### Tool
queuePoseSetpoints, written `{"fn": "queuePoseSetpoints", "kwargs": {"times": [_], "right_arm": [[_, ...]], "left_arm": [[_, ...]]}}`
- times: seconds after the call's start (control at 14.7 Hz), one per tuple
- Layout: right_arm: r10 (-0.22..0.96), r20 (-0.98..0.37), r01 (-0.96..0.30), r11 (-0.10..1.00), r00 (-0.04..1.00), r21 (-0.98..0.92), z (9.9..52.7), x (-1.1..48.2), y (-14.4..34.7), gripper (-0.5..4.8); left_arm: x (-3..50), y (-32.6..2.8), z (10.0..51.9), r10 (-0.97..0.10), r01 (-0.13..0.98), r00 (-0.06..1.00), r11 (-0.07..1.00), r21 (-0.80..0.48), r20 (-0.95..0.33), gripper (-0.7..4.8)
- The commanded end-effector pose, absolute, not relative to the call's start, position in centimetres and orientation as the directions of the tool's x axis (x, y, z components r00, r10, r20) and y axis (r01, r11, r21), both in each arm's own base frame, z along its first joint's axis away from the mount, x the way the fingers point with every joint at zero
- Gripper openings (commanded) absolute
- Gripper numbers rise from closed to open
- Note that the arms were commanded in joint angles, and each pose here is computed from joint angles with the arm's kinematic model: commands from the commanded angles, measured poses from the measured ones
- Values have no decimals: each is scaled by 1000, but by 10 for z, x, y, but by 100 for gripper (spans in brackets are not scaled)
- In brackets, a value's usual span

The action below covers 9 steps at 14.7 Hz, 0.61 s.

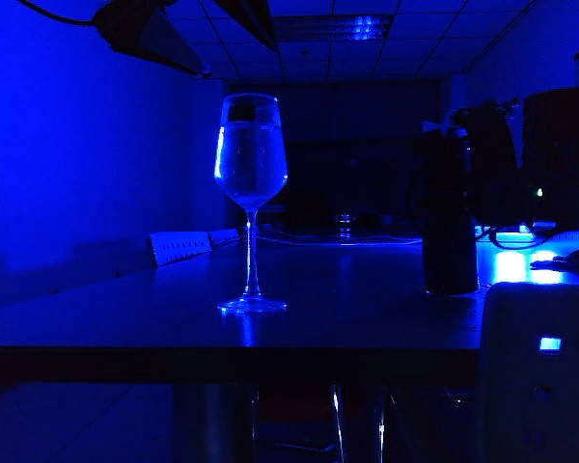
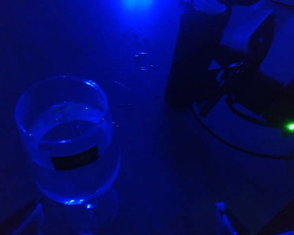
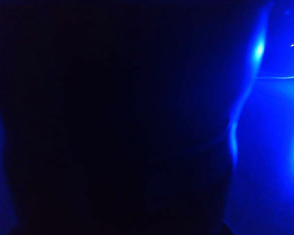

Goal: Pick up the black thermos cup, pour some water from it into the stemmed glass, and then put the thermos cup back on the table.

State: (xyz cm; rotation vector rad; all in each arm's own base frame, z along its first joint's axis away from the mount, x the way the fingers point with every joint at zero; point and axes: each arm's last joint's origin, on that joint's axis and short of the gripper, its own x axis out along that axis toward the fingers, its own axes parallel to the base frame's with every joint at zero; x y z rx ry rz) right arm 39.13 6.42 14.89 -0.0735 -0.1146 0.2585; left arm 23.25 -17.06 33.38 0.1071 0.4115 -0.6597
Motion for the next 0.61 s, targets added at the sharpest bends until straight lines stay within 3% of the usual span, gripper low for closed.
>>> {"fn": "queuePoseSetpoints", "kwargs": {"times": [0.07, 0.27, 0.34, 0.41, 0.48, 0.61], "right_arm": [[264, 118, -255, 963, 957, -83, 151, 392, 65, 126], [264, 120, -258, 964, 957, -59, 151, 391, 65, 142], [263, 123, -261, 965, 957, -37, 152, 391, 65, 259], [263, 126, -262, 965, 956, -30, 153, 391, 65, 435], [264, 134, -262, 965, 955, -31, 154, 391, 65, 479], [263, 159, -261, 965, 952, -33, 157, 389, 65, 479]], "left_arm": [[232, -171, 335, -580, 621, 712, 783, -29, -395, 479], [232, -171, 335, -580, 621, 712, 783, -29, -396, 479], [232, -171, 335, -580, 621, 712, 783, -29, -396, 479], [232, -171, 335, -580, 621, 712, 783, -29, -396, 479], [232, -171, 335, -580, 621, 712, 783, -29, -395, 479], [232, -171, 336, -580, 621, 713, 783, -30, -394, 479]]}}
